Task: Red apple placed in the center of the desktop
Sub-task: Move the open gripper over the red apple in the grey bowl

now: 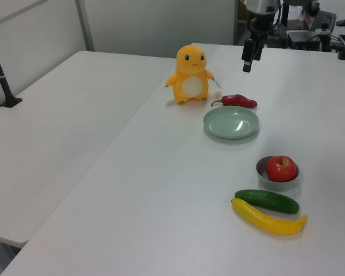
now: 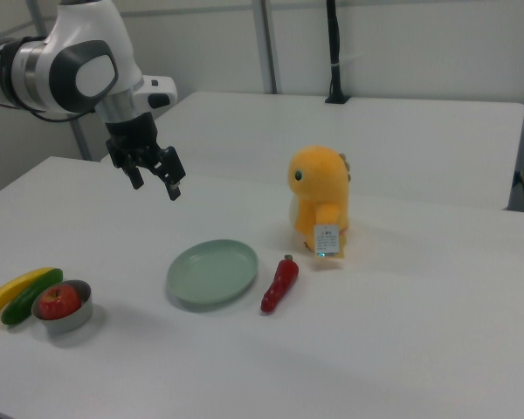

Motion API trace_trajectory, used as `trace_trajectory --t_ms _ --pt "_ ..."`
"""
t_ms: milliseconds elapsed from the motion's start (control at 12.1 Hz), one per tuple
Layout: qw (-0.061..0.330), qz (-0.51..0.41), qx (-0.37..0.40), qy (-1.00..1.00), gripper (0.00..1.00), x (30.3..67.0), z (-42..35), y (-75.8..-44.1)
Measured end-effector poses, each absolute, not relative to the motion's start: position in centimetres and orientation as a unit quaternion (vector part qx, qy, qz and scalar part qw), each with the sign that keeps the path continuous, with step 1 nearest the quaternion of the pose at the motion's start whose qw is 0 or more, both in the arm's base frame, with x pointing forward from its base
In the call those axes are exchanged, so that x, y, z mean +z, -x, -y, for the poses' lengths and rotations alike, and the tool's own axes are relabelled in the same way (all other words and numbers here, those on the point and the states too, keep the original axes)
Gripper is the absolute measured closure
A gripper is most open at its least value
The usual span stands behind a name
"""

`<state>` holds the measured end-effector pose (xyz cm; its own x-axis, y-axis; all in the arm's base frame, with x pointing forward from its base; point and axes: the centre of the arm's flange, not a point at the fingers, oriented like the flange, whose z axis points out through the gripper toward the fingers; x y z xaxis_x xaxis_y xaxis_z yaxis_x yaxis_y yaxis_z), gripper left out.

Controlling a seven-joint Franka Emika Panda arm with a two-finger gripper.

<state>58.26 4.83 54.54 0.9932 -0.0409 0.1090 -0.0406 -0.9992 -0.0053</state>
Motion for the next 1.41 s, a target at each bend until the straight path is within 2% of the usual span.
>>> trace_trajectory --t_ms 664,1162,1411 --pt "0.003 0.029 -0.027 0.999 0.00 54.1 -6.1 -56.9" --pt "-0.007 0.108 0.045 0.993 0.00 47.7 -15.8 -51.0" --pt "-0.013 0.178 0.061 0.982 0.00 46.0 -20.4 -48.4"
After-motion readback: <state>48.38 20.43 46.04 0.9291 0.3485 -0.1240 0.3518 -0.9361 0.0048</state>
